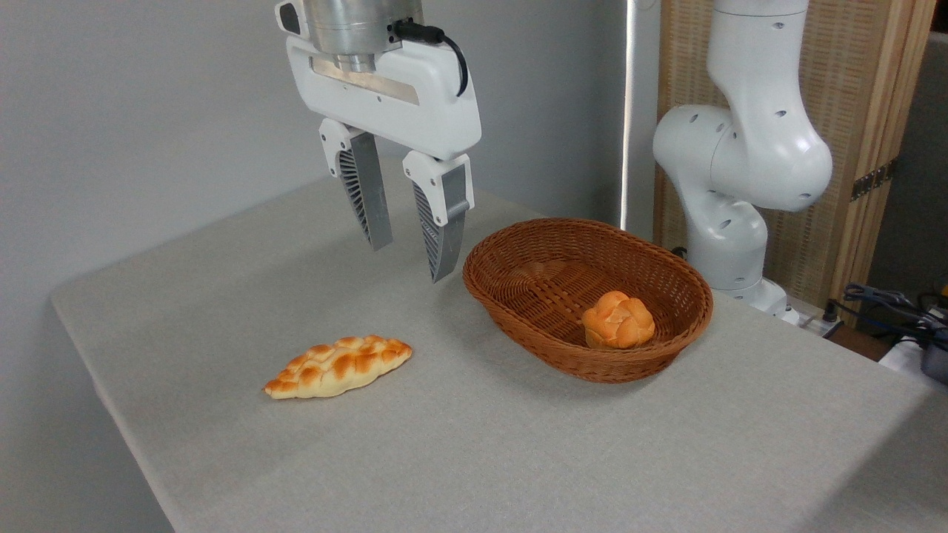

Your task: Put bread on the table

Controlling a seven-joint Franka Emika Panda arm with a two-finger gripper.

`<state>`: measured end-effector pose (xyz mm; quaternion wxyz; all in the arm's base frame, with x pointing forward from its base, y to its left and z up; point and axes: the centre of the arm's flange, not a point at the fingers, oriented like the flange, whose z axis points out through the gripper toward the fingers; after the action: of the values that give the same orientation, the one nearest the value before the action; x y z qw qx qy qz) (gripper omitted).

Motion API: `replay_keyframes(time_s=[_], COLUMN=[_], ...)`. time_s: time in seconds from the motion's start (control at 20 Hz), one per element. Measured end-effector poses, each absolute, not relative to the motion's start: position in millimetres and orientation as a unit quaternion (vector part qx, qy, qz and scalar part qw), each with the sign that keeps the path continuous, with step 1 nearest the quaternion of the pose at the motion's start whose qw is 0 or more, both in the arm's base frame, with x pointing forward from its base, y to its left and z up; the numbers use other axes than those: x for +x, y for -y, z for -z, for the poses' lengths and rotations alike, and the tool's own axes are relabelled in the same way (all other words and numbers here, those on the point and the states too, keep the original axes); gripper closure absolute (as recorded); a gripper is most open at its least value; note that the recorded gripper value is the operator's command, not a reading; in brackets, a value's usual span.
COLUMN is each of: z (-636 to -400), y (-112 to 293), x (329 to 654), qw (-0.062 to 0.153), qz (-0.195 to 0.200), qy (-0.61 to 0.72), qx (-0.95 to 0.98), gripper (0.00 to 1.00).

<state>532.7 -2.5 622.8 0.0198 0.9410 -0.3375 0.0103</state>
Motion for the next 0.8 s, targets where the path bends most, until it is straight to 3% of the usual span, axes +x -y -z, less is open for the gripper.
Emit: replay_keyframes(time_s=[0.8], z=[-617], y=[11], x=[536], qw=[0.015], qz=[-0.003], qy=[0.345], qx=[0.938], gripper=[0.0])
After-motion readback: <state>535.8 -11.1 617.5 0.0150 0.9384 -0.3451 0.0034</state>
